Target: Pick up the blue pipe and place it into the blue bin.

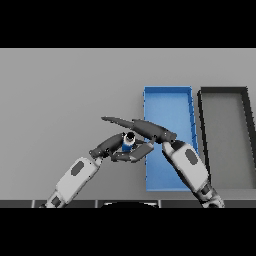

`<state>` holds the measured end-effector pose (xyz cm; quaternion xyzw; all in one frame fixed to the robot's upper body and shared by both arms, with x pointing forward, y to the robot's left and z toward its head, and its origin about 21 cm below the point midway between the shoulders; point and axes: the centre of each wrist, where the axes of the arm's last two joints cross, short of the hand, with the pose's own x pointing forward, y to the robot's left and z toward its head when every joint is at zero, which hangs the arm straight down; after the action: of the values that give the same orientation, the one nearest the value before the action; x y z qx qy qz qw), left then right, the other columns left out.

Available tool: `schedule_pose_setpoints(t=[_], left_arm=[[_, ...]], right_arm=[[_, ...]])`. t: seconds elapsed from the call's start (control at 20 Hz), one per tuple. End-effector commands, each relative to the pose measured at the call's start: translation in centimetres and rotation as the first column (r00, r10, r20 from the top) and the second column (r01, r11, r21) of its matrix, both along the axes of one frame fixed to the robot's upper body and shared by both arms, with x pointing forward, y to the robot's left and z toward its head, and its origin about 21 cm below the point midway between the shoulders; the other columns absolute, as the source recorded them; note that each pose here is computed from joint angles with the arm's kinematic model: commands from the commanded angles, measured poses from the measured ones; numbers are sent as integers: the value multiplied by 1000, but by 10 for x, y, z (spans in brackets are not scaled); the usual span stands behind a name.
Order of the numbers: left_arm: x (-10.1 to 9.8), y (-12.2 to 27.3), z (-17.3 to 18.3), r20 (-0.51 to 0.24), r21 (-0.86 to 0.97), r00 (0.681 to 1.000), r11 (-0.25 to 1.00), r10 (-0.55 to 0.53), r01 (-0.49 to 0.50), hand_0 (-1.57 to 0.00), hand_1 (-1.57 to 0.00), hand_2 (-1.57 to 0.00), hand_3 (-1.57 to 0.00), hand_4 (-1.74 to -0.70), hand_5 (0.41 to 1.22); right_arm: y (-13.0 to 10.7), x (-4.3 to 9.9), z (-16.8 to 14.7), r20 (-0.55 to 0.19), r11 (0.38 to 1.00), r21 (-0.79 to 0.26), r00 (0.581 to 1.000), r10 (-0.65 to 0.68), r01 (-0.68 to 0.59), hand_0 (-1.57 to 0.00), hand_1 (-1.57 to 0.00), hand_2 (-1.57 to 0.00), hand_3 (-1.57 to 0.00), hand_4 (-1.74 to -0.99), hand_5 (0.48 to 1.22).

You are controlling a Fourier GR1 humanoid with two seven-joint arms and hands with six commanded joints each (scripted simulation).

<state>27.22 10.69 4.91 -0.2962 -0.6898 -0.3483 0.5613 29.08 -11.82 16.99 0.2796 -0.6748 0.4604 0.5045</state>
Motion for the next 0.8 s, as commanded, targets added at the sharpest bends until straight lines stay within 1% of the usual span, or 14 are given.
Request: schedule_pose_setpoints(t=[0.0,0.05,0.1,0.15,0.2,0.25,0.3,0.4,0.45,0.55,0.6,0.65,0.7,0.75], left_arm=[[1,-2,-1,0,1,1000,1000,-6,6,-1571,-1567,-1571,-1395,-1717,1221],[3,-4,2,45,-5,999,1000,-4,4,-1496,-1393,-1367,-1150,-1630,1221],[1,-3,4,67,78,998,997,15,-20,-1236,-1120,-1093,-920,-1613,1221],[1,1,5,94,139,995,990,20,-33,-993,-895,-875,-736,-1587,1221],[0,-1,4,104,130,994,991,26,-40,-879,-828,-796,-667,-1611,1221],[-2,1,5,103,122,994,992,26,-38,-895,-867,-845,-656,-1637,1221],[-3,1,6,97,76,995,996,34,-41,-1030,-1008,-990,-623,-1658,1192],[-5,2,5,68,-11,997,999,34,-33,-1225,-1211,-1199,-525,-1688,1203],[-3,0,5,44,-29,998,999,43,-42,-1294,-1283,-1274,-533,-1698,1206],[-1,-3,6,46,-40,998,999,36,-34,-1394,-1386,-1381,-550,-1714,1212],[1,-5,7,46,-25,998,999,42,-41,-1429,-1423,-1419,-588,-1719,1214],[-1,2,4,45,-16,998,999,40,-40,-1458,-1453,-1449,-591,-1724,1215],[0,2,5,62,-12,997,999,38,-37,-1480,-1454,-1474,-550,-1727,1216],[1,1,7,69,-2,997,999,37,-37,-1498,-1453,-1493,-527,-1730,1217]], right_arm=[[2,2,-1,0,1000,2,1000,19,-19,-54,-83,-115,-43,-1268,519],[5,3,1,2,999,2,999,38,-38,-138,-166,-193,-106,-1308,523],[11,1,2,1,999,-8,999,54,-54,-278,-313,-329,-228,-1352,528],[10,4,3,6,998,-17,998,60,-59,-478,-500,-500,-375,-1390,538],[11,3,3,6,997,-13,997,79,-79,-697,-714,-714,-562,-1453,551],[12,2,3,0,995,4,995,96,-96,-872,-886,-886,-701,-1503,573],[15,4,3,-30,996,2,995,94,-94,-1012,-1023,-1023,-828,-1541,604],[17,2,-2,-74,995,17,993,96,-95,-1213,-1220,-1220,-1096,-1492,706],[22,-2,-5,-68,995,43,993,95,-92,-1285,-1290,-1290,-1191,-1475,809],[21,-3,-5,-29,995,58,996,83,-81,-1388,-1391,-1391,-1328,-1458,957],[19,1,-5,-12,997,48,998,68,-67,-1424,-1427,-1427,-1376,-1456,1010],[19,1,-8,8,996,49,997,73,-73,-1454,-1456,-1456,-1415,-1459,1052],[21,-2,-7,25,996,47,996,80,-81,-1477,-1479,-1479,-1446,-1465,1086],[21,-2,-5,21,996,43,997,76,-77,-1496,-1497,-1497,-1471,-1469,1113]])
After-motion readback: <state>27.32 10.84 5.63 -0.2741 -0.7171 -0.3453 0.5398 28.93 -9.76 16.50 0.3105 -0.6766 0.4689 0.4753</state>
